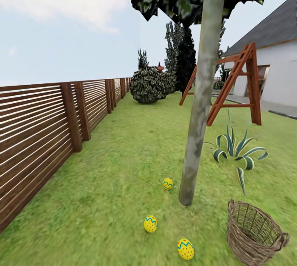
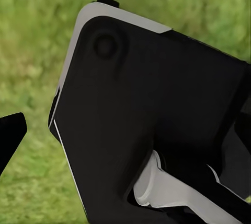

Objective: Take the three Easter eggs out of the wicker basket on the lawn in the garden, then place them on the lawn next to a single tree (choose any tree) so that all three eggs are next to the same tree and none are left in the basket.

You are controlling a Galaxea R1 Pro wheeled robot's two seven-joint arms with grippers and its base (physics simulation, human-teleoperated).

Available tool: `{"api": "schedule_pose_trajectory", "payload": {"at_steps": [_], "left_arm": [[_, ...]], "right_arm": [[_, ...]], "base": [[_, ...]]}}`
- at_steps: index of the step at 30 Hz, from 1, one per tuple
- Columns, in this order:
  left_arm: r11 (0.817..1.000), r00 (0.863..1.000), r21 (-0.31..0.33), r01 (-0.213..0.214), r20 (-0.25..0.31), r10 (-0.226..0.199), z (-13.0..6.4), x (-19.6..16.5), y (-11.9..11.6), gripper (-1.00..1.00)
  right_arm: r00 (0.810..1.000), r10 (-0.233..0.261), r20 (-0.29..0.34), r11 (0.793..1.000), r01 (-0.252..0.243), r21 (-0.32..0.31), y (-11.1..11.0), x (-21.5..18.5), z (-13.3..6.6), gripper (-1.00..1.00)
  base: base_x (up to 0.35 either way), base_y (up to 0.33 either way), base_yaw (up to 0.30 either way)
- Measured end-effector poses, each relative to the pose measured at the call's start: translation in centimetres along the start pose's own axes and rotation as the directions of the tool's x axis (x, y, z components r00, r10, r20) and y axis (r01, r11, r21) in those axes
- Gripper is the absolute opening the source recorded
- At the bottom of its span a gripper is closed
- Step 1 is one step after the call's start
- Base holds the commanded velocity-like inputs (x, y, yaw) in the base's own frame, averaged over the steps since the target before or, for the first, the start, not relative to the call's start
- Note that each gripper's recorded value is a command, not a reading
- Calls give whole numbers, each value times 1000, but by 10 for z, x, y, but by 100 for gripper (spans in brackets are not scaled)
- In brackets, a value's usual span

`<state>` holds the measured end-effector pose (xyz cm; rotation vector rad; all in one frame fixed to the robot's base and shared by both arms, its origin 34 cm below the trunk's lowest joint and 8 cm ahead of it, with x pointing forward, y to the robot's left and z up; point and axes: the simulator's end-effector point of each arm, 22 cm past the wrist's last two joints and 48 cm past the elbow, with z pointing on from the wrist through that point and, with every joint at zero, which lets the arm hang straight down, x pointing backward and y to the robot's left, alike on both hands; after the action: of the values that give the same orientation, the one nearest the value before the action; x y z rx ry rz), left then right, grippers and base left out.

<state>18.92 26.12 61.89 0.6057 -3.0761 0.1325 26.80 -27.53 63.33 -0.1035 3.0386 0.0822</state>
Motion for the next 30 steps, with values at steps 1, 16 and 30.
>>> {"api": "schedule_pose_trajectory", "payload": {"at_steps": [1, 16, 30], "left_arm": [[1000, 1000, 1, 0, 2, 0, -1, 0, 0, 100], [1000, 1000, 6, -2, 17, 2, -7, -3, -1, 100], [1000, 1000, 5, -6, -5, 6, -5, 6, -4, 100]], "right_arm": [[1000, 0, 2, 1000, 0, 0, 0, 0, -1, 100], [1000, 1, 13, 1000, -1, -1, 2, -3, -8, 100], [1000, 9, -9, 1000, -9, -3, 2, 5, -6, 100]], "base": [[0, 0, 0], [0, 0, 0], [0, 0, 0]]}}
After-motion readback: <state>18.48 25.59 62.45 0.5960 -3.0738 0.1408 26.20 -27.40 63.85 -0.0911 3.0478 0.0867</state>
